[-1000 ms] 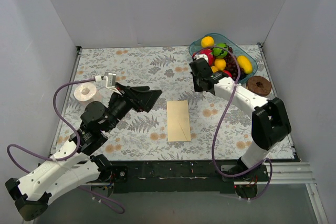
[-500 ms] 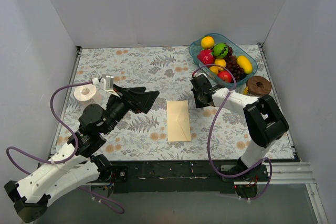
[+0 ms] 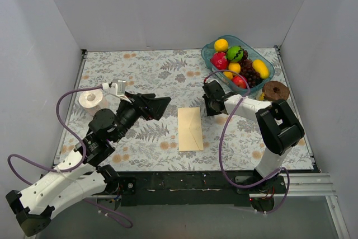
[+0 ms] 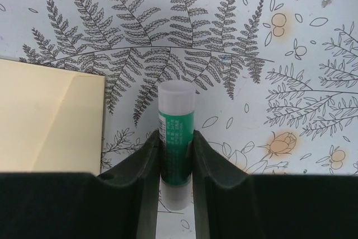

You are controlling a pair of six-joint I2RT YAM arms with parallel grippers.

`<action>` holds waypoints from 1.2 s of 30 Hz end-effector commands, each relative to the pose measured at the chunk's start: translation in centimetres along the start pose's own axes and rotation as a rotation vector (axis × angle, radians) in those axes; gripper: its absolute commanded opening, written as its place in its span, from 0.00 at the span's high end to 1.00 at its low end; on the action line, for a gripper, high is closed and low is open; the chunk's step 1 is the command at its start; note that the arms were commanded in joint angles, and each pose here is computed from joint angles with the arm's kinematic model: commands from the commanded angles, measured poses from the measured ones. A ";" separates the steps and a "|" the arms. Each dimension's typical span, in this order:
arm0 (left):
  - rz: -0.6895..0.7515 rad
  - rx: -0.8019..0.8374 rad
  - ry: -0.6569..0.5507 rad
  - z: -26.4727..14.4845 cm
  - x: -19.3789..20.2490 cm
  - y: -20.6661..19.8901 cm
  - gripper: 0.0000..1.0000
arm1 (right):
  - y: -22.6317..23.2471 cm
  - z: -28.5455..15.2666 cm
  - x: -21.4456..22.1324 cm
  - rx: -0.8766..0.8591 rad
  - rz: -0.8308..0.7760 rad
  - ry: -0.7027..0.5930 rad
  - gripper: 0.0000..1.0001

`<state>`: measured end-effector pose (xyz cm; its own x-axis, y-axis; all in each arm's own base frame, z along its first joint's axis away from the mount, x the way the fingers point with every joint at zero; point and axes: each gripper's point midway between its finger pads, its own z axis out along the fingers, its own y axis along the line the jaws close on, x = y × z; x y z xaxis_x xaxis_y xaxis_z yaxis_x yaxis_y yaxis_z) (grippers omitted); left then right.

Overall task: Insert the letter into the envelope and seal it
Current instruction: Put down the solid glue at the center of the board, then reset both arms

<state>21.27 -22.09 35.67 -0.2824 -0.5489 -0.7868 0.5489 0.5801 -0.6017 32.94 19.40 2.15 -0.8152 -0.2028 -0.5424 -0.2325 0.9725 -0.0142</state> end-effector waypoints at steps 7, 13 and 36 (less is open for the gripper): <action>0.061 -0.120 0.013 0.6 -0.3 1.9 0.02 | -0.2 0.8 3.2 -0.008 -0.013 0.099 0.52; 0.082 -0.136 0.023 0.8 -0.4 2.0 0.02 | -0.3 0.0 2.1 -0.007 -0.013 0.074 0.48; 0.081 -0.288 0.094 2.6 0.9 4.2 0.02 | 0.8 -24.3 -5.2 -0.411 0.061 -0.543 0.18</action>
<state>25.95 -22.80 31.39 -0.3646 -0.3938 -0.8438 0.3280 0.7938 -0.5122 27.84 18.78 26.71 -0.4565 0.0340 -0.8891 -0.3970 0.8865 0.2377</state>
